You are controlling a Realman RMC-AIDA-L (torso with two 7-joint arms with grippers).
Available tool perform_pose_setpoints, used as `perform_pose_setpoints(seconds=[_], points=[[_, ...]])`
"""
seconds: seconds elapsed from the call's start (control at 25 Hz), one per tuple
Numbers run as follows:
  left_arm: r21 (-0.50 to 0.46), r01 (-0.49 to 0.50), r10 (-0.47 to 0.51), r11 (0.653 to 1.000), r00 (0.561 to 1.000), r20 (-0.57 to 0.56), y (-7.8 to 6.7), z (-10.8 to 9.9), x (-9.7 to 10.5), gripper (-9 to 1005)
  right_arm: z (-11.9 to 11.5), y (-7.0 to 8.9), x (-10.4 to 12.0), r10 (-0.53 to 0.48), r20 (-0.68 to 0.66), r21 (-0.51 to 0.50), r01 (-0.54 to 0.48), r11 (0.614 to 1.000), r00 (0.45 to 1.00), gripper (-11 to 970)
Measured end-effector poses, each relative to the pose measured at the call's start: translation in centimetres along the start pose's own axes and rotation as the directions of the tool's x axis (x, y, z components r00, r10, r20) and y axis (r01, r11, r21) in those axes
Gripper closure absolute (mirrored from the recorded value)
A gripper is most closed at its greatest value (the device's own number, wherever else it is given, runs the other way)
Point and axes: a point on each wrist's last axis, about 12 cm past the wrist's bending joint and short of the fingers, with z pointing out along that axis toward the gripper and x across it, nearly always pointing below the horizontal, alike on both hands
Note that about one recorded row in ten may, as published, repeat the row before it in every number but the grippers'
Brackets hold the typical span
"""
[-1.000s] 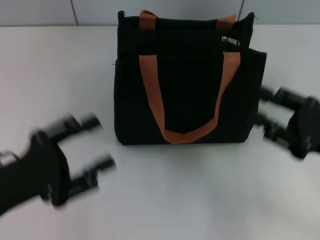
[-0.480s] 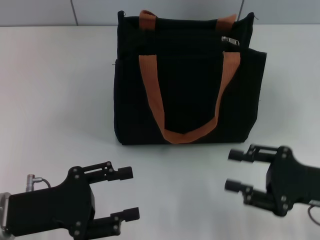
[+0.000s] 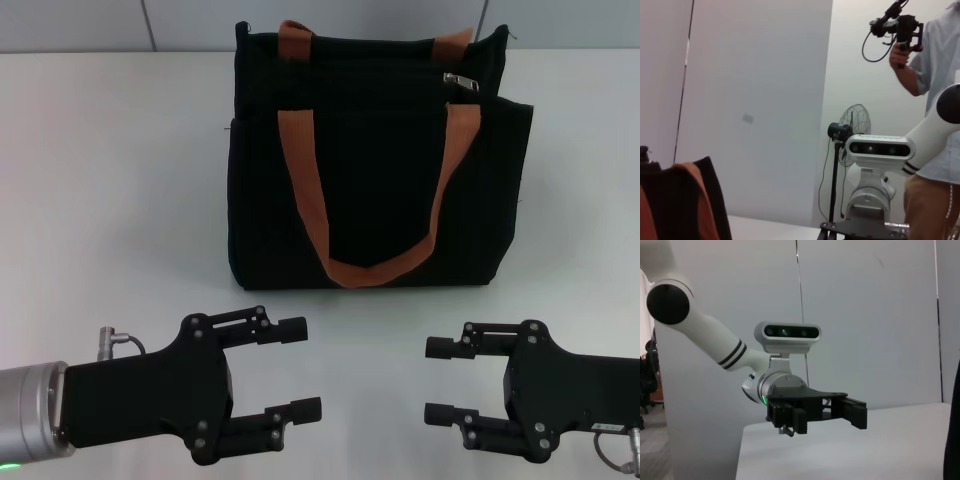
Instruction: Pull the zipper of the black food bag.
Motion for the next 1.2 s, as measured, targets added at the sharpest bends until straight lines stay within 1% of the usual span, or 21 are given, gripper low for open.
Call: perform_pose_setpoints(seconds=[0.28,0.4,0.6,0.92,0.96,1.2], points=[[0.007,-0.008,0.008,1.000,1.000,0.007,0.2,0.2,-0.2,319,0.2,-0.3,-0.2,-0.009,-0.001,-0.013,0.009,1.000,1.000,416],[0.004,-0.012,0.012,1.000,1.000,0.000,0.4,0.3,-0.3,319,0.3,-0.5,-0.1,-0.010,-0.006,0.006,0.010,1.000,1.000,272],[0.003,-0.014,0.014,1.000,1.000,-0.006,0.6,0.5,-0.3,319,1.0,-1.0,0.1,0.006,-0.011,0.025,-0.005,1.000,1.000,222],[-0.028,-0.026,0.026,0.999,1.000,-0.002,1.0,0.6,-0.3,319,1.7,-1.3,0.0,0.013,0.006,0.032,-0.013,0.999,1.000,221],[-0.036,-0.035,0.035,0.999,0.999,0.002,1.2,0.8,-0.4,319,1.8,-1.3,0.0,0.015,0.007,0.036,-0.015,0.999,1.000,221],[-0.026,-0.047,0.047,0.999,0.999,-0.005,1.8,1.3,-0.7,320,2.2,-1.5,0.4,0.033,0.000,0.056,-0.033,0.998,0.999,221]])
